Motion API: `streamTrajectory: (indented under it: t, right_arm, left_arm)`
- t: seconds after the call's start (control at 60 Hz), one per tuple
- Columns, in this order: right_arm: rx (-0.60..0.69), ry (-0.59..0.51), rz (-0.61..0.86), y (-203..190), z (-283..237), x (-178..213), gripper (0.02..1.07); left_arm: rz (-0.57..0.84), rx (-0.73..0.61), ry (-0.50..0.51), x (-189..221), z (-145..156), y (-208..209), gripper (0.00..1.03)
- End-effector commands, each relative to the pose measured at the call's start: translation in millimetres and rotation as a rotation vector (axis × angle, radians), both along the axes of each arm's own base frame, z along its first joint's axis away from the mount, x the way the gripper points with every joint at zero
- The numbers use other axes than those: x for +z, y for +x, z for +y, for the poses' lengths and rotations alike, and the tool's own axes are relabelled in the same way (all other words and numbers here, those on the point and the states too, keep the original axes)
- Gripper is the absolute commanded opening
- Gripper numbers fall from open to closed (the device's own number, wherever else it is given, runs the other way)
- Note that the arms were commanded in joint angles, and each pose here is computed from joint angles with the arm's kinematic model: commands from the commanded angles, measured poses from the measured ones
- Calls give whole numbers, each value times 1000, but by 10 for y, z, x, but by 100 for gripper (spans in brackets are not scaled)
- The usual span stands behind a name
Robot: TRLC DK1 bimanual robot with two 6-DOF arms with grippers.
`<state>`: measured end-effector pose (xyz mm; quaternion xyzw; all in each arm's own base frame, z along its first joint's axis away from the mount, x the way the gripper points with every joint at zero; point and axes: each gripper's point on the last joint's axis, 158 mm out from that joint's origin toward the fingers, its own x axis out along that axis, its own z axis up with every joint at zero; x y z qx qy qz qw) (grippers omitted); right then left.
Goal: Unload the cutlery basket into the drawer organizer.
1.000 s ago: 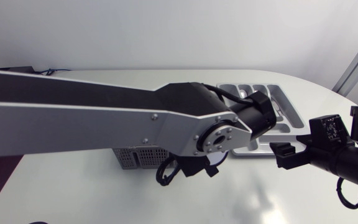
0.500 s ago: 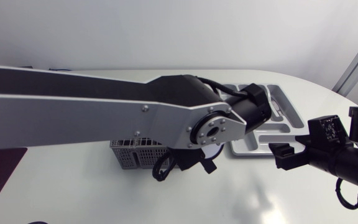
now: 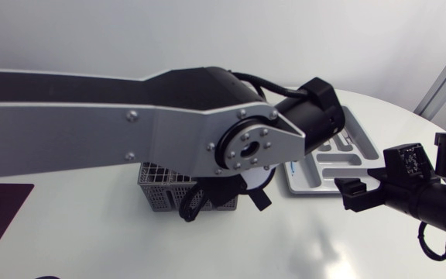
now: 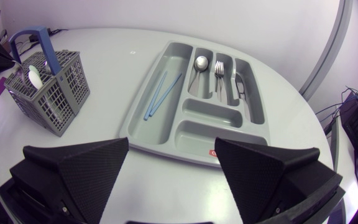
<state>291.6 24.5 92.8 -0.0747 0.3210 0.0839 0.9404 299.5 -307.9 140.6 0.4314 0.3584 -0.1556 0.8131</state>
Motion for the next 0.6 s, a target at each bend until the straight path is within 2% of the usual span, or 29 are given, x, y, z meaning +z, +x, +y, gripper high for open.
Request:
streamTrajectory:
  t: [0.0,0.217,0.417,0.583]
  right_arm:
    - [4,-14,15,-47,-4,-100,102]
    - [8,-15,13,-44,5,-98,102]
    - [14,-15,14,-42,23,-108,102]
    - [16,-14,16,-49,31,-117,102]
  left_arm:
    - [-32,-26,-49,281,-70,-24,5]
    - [-69,-50,-48,526,-13,-44,5]
    - [-109,-68,15,720,123,-49,5]
    - [-127,-72,28,807,189,-50,5]
